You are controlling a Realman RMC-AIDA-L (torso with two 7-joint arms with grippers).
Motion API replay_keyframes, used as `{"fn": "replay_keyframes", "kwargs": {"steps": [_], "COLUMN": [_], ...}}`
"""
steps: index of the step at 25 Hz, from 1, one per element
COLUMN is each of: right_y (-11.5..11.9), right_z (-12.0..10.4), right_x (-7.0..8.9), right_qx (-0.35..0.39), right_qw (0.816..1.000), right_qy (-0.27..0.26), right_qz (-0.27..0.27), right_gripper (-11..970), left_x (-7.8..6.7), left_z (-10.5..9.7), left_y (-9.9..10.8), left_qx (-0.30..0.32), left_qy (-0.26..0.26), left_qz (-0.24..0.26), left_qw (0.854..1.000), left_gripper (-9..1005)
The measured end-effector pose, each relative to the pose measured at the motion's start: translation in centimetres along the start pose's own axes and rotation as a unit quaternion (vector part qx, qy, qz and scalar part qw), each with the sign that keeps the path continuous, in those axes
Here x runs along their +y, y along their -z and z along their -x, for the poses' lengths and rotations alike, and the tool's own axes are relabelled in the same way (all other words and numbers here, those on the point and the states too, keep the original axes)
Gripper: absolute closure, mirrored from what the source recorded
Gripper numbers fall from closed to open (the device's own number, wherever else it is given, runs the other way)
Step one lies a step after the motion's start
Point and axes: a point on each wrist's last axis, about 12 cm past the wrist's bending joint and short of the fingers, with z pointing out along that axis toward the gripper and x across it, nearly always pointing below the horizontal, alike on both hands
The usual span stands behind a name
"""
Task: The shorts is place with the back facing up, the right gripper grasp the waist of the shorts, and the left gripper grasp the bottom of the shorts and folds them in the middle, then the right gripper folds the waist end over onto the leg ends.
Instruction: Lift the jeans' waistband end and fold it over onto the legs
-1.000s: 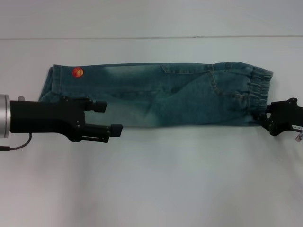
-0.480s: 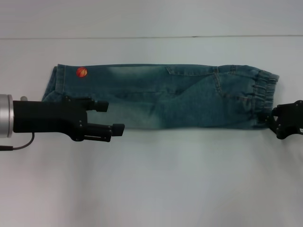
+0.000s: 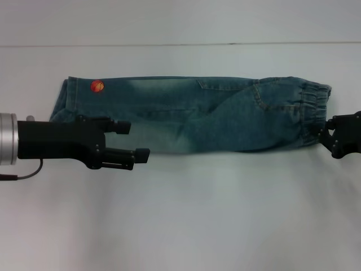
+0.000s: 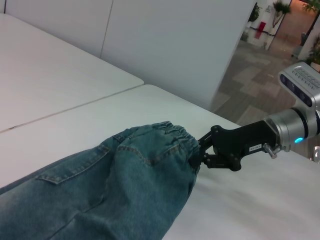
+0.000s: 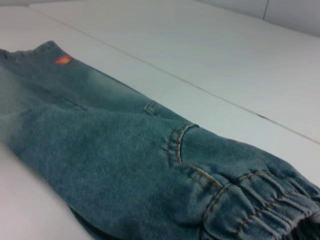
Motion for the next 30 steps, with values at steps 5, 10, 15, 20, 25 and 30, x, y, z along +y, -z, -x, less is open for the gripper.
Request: {"fn": "replay_keyframes", "kwargs": {"steps": [5,10,15,20,25,30], "right_y": [0.0,-0.1,0.5,2.3,4.8,7.3], "right_z": [0.1,0.4,0.6,0.6,0.3,-0.2], "right_x": [0.0,0.0,0.3,0.6,1.0,1.8], "right_qx": [-0.004,-0.009,-0.022,-0.033,-0.037,-0.038], "right_qw": [1.0,1.0,1.0,0.999,0.998,0.997], "right_qy": [-0.002,0.0,0.0,-0.007,-0.015,-0.021], "right_qz": [-0.001,0.004,0.019,0.04,0.057,0.071], "right_gripper": [817,824,823,824,826,827], "left_x": [0.2,0.5,0.6,0.8,1.1,1.2], "left_z": [-0.6,-0.5,0.3,0.4,0.2,0.1], "left_y": [-0.4,-0.7,-1.2,-2.5,-3.7,-5.0], "left_qx": [-0.003,-0.012,-0.028,-0.043,-0.065,-0.101], "left_qy": [0.01,0.011,0.001,-0.008,-0.021,-0.027], "left_qz": [0.002,0.009,0.005,0.003,0.012,0.019], "left_qw": [1.0,1.0,1.0,0.999,0.998,0.994], "left_gripper": [94,94,95,95,95,96]}}
